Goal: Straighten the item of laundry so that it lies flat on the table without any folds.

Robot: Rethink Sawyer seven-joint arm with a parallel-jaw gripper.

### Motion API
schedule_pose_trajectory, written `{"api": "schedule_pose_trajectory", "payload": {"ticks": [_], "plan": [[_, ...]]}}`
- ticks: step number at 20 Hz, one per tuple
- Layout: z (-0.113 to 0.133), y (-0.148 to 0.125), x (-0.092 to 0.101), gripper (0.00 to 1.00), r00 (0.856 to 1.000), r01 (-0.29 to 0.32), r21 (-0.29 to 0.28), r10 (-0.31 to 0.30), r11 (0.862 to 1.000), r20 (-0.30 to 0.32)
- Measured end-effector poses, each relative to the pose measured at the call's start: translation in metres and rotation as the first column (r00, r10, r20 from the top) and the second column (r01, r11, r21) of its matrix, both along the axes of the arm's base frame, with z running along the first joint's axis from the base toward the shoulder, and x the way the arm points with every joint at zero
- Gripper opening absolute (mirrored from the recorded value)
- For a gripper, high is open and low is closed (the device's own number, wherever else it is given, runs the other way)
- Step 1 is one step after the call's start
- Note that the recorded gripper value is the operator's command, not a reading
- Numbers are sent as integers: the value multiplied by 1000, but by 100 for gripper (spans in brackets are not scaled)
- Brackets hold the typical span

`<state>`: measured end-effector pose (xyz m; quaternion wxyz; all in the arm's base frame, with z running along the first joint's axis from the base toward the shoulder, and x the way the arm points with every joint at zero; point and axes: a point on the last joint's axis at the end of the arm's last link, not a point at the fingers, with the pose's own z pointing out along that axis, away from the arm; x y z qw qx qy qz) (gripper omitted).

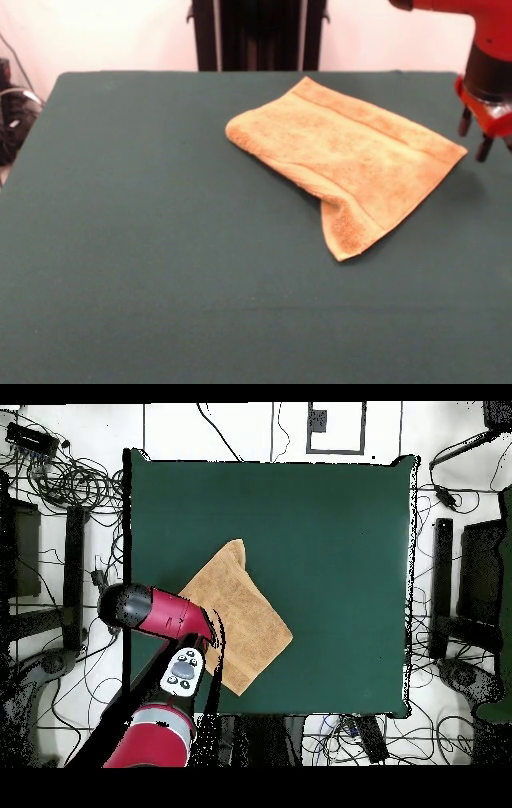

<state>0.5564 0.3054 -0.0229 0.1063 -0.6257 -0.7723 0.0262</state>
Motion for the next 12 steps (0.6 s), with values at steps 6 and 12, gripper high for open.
{"api": "schedule_pose_trajectory", "payload": {"ticks": [6,12], "plan": [[0,-1,-1,100,1000,1,-1,-1,1000,-3],[-1,-1,-3,100,1000,1,-2,-1,1000,-7]]}}
